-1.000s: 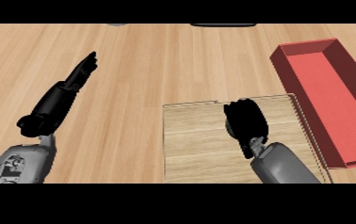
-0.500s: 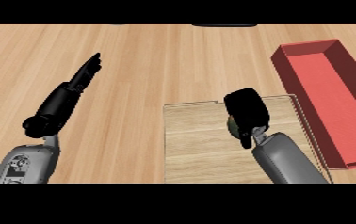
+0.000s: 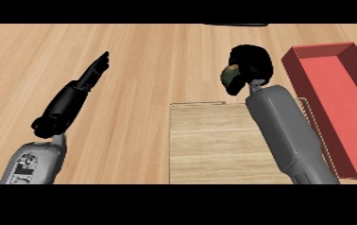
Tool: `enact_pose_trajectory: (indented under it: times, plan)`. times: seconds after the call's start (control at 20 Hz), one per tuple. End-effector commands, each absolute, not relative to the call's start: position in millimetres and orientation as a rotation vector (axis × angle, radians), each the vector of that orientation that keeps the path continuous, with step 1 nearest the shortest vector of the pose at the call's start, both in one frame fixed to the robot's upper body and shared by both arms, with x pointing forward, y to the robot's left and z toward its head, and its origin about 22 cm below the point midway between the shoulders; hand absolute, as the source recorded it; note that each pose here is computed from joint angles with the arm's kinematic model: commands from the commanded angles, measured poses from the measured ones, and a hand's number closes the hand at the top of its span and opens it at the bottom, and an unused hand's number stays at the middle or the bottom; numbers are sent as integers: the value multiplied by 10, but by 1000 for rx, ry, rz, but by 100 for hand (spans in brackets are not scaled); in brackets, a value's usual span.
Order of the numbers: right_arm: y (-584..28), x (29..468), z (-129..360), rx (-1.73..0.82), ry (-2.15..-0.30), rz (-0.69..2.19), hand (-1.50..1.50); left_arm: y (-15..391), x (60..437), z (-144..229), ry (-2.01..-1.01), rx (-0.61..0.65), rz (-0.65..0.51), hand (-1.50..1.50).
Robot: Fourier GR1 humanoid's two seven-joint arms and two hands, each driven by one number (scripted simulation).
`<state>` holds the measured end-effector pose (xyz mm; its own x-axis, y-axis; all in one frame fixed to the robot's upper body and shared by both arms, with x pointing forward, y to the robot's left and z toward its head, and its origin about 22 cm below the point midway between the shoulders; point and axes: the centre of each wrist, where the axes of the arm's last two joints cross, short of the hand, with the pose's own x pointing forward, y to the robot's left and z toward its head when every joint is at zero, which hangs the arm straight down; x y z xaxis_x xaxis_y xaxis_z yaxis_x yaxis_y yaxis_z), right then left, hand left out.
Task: Pick the squash from the tray and place it in the cardboard box
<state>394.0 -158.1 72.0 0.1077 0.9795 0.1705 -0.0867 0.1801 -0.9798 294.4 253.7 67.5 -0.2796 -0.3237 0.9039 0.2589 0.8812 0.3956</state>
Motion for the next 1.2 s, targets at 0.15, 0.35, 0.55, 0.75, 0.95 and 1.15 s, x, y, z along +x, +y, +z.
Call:
enact_pose_trajectory:
  times: [0.15, 0.35, 0.55, 0.75, 0.95, 1.15]
  plan:
    - [-1203, 4185, 1063, -1264, -1283, 1023, 150, 2582, 2987, 730, -1769, 94, -541, 0]
    - [-1204, 4237, 1472, -1332, -1317, 852, 150, 2717, 2932, 552, -1748, 98, -531, 0]
    - [-1405, 4324, 1760, -1414, -1293, 523, 150, 2707, 3025, 726, -1759, 102, -529, 0]
    - [-2023, 4361, 1799, -1518, -1220, 346, 150, 2601, 2874, 516, -1751, 73, -521, 0]
    - [-2327, 4372, 2243, -1541, -1166, 217, 150, 2694, 2833, 732, -1743, 99, -538, 0]
    - [-2843, 4309, 2025, -1547, -1115, 176, 150, 2585, 2889, 667, -1756, 100, -528, 0]
